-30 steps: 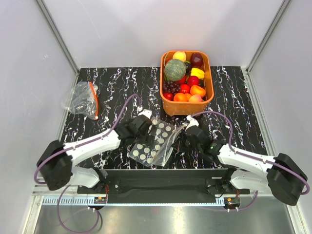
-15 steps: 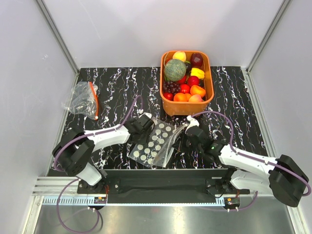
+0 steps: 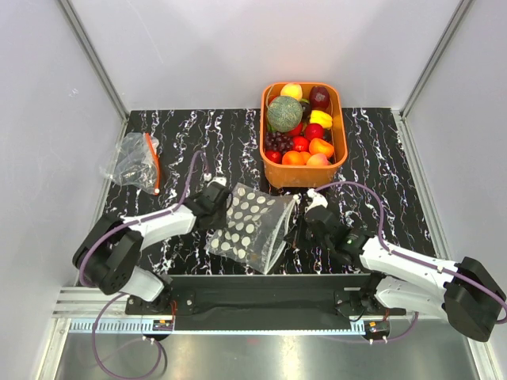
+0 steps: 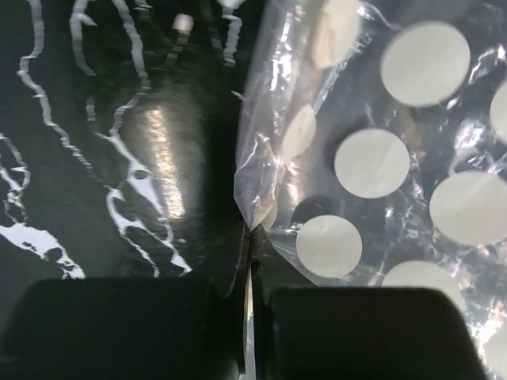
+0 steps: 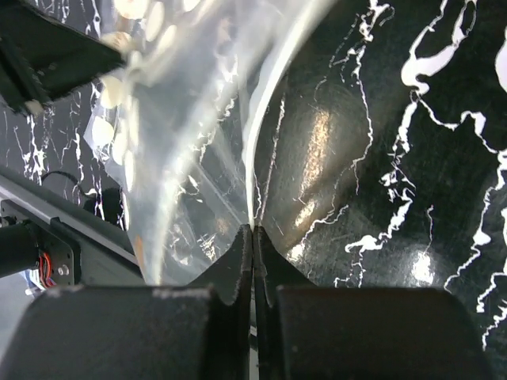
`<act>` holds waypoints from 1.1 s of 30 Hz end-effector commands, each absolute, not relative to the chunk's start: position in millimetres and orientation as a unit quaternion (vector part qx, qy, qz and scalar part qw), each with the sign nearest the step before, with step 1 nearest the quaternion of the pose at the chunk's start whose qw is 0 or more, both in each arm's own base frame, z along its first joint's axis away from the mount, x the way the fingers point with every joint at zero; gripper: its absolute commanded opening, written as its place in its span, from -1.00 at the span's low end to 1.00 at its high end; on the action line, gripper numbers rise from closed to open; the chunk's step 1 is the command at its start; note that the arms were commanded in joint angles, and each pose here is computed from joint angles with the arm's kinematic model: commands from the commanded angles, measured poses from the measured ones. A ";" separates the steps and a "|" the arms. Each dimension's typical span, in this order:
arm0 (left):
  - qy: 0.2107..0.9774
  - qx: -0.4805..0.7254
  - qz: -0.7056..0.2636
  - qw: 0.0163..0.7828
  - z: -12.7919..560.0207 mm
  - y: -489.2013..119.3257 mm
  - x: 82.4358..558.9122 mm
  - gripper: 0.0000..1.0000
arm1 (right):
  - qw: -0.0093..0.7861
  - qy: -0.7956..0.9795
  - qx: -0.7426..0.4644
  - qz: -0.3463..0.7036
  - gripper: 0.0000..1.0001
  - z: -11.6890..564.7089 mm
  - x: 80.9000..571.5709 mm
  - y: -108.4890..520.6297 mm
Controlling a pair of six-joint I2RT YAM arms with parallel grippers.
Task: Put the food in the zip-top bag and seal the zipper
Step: Open the zipper of the food storage bag.
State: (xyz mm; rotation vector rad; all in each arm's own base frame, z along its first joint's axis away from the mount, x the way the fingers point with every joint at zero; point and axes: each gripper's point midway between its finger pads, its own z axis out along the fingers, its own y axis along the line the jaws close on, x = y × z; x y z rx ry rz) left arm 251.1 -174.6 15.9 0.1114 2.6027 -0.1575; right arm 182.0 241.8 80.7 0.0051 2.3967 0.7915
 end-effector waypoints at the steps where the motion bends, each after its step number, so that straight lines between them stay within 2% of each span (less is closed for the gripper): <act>1: 0.952 -0.009 -0.069 0.298 27.8 -158.8 267.0 -1.00 | 0.305 0.913 0.020 0.271 -1.00 77.2 182.7 230.4; 7: 0.944 -0.017 -0.054 0.324 45.8 -145.9 275.7 -1.00 | 0.302 0.916 0.029 0.261 -1.00 68.2 178.1 221.2; 12: 0.943 0.006 -0.054 0.328 59.0 -147.2 272.2 -0.89 | 0.312 0.908 0.021 0.279 -1.00 79.4 183.8 231.7; 15: 0.938 0.017 -0.052 0.342 77.3 -150.5 269.7 -0.60 | 0.312 0.908 0.012 0.281 -1.00 84.3 188.2 238.6; 18: 0.925 0.052 -0.053 0.372 104.1 -167.0 260.6 -0.14 | 0.311 0.908 0.006 0.281 -1.00 87.0 193.7 246.3; 19: 0.924 0.054 -0.047 0.375 108.5 -167.7 258.7 0.11 | 0.312 0.907 0.006 0.284 -1.00 88.3 194.5 248.5; 22: 0.916 0.049 -0.002 0.398 128.0 -160.5 258.4 0.40 | 0.310 0.904 0.006 0.295 -1.00 90.8 196.4 255.1; 26: 0.908 0.069 0.024 0.412 148.5 -166.4 250.4 0.46 | 0.315 0.898 0.004 0.308 -1.00 98.9 198.6 260.7; 33: 0.893 0.163 -0.101 0.407 170.5 -254.0 206.2 0.47 | 0.322 0.894 -0.001 0.311 -1.00 108.6 202.0 264.3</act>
